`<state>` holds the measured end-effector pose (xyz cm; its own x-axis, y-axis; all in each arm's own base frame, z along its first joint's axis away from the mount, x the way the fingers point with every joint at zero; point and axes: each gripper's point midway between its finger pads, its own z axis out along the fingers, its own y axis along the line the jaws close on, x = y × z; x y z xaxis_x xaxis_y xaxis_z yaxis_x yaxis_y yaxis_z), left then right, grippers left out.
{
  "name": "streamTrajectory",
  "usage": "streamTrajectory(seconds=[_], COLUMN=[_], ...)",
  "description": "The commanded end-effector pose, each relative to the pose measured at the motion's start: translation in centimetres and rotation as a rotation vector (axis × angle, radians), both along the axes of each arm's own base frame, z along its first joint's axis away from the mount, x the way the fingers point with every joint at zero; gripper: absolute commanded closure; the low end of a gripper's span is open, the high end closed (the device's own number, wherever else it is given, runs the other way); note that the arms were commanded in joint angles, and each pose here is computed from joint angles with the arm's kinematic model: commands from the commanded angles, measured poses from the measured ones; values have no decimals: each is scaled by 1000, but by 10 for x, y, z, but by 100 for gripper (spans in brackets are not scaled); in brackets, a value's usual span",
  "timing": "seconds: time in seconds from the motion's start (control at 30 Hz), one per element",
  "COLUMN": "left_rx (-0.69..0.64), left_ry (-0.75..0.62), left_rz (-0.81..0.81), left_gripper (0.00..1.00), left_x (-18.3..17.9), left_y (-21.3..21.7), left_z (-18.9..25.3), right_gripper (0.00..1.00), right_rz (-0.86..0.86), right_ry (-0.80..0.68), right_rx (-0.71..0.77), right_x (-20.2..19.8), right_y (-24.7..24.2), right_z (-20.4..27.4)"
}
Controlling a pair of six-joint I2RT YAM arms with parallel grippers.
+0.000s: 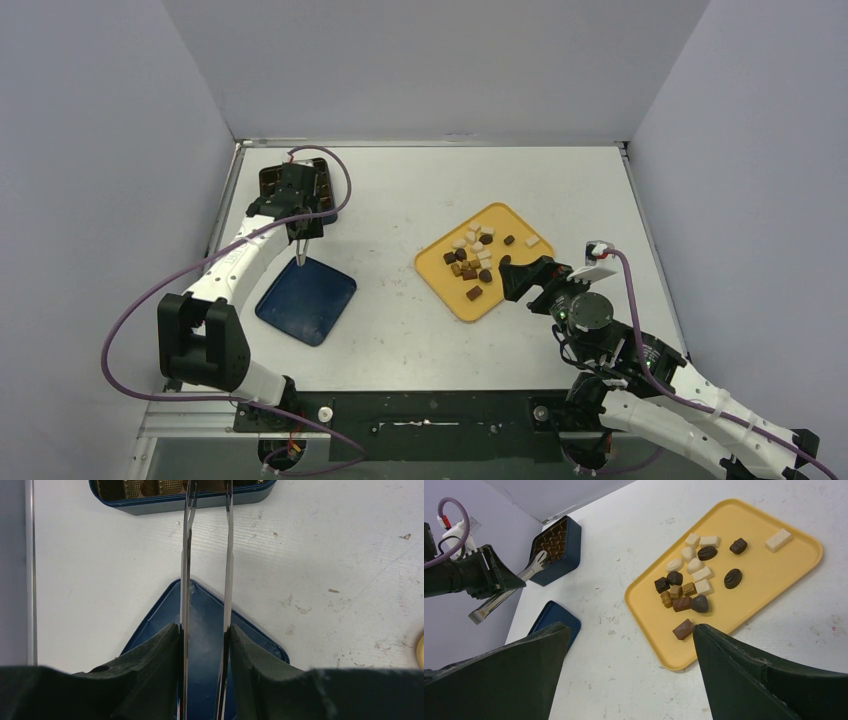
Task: Pack the chocolate
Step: Place the fake chocolate in the packing box, then pick up the fake chocolate from the plate.
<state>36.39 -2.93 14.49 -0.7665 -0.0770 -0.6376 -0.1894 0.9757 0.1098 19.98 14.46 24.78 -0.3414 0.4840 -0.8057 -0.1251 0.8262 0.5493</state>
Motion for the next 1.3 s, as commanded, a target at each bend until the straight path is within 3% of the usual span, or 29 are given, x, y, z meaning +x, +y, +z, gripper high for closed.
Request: streamTrajectory(seconds=[0.0, 0.3, 0.73, 1.27], left_rx=[-12, -36, -183, -315], left_ry=[-74, -94, -156, -200], left_rz=[5, -6, -203, -596], left_gripper=[63, 62, 63, 63], left_x=[14, 13, 2, -88], left_y=[0, -4, -57, -196], left_z=[20, 28, 64, 96], right_gripper=[0, 0, 0, 0], right_rz=[6, 5, -12, -35], right_ry=[-19, -14, -1, -9], right_rx=[30, 28, 8, -1], right_x=[-1, 0, 2, 2], right_y=[1, 2, 2, -5], right_z=[8, 7, 5, 10])
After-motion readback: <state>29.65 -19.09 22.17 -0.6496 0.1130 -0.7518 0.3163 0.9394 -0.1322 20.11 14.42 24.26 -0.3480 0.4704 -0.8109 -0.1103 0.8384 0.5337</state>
